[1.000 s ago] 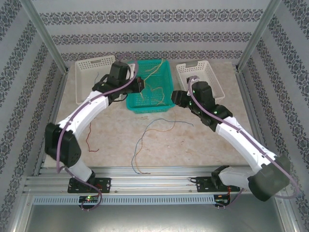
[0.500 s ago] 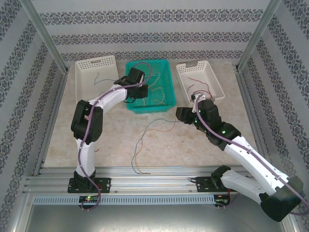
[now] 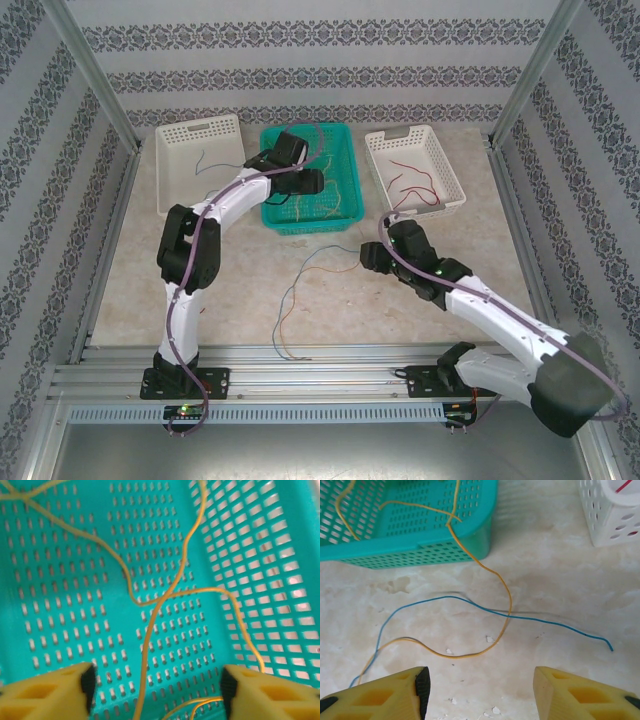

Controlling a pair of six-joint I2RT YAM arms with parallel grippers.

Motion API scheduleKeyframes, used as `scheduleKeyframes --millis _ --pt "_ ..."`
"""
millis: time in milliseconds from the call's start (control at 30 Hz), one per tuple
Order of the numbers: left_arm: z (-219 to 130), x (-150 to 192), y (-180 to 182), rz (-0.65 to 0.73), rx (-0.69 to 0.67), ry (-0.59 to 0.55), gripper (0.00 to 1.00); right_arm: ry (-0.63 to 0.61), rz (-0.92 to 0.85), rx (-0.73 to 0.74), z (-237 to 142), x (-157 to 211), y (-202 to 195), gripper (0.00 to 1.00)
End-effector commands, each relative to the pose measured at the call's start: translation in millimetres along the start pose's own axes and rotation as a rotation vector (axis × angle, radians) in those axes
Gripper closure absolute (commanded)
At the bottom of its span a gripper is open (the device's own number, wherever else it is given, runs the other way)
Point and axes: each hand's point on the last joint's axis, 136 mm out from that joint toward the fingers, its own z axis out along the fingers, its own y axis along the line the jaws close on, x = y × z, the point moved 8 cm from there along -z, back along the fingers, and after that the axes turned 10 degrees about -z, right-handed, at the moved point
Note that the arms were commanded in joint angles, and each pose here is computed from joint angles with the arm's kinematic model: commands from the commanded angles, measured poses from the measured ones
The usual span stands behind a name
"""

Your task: Untangle the cables

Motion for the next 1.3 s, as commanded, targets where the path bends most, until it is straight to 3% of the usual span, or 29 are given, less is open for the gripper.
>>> scheduleKeyframes --millis 0,167,367,733,967,1267 --pt "-48 -17 -24 0.069 0.015 -0.075 0.2 -0.026 -0.002 0.007 13 -1 1 0.42" --pt "-103 -34 -38 0.096 0.034 -0.166 0.0 -0.019 -0.005 -0.003 34 -7 3 0.42" --pt "-181 -21 -43 0.1 0.097 -0.291 0.0 0.034 -0.039 0.045 73 -14 2 0.44" --pt "-264 70 13 0.082 0.092 -0.34 0.0 0.026 -0.118 0.168 103 -30 -5 0.48" --pt "-284 119 52 0.048 0.061 -0.332 0.0 0.055 -0.132 0.166 124 -29 -5 0.62" --pt "-290 149 80 0.032 0.023 -0.338 0.0 -0.013 -0.164 0.104 101 -42 7 1.0"
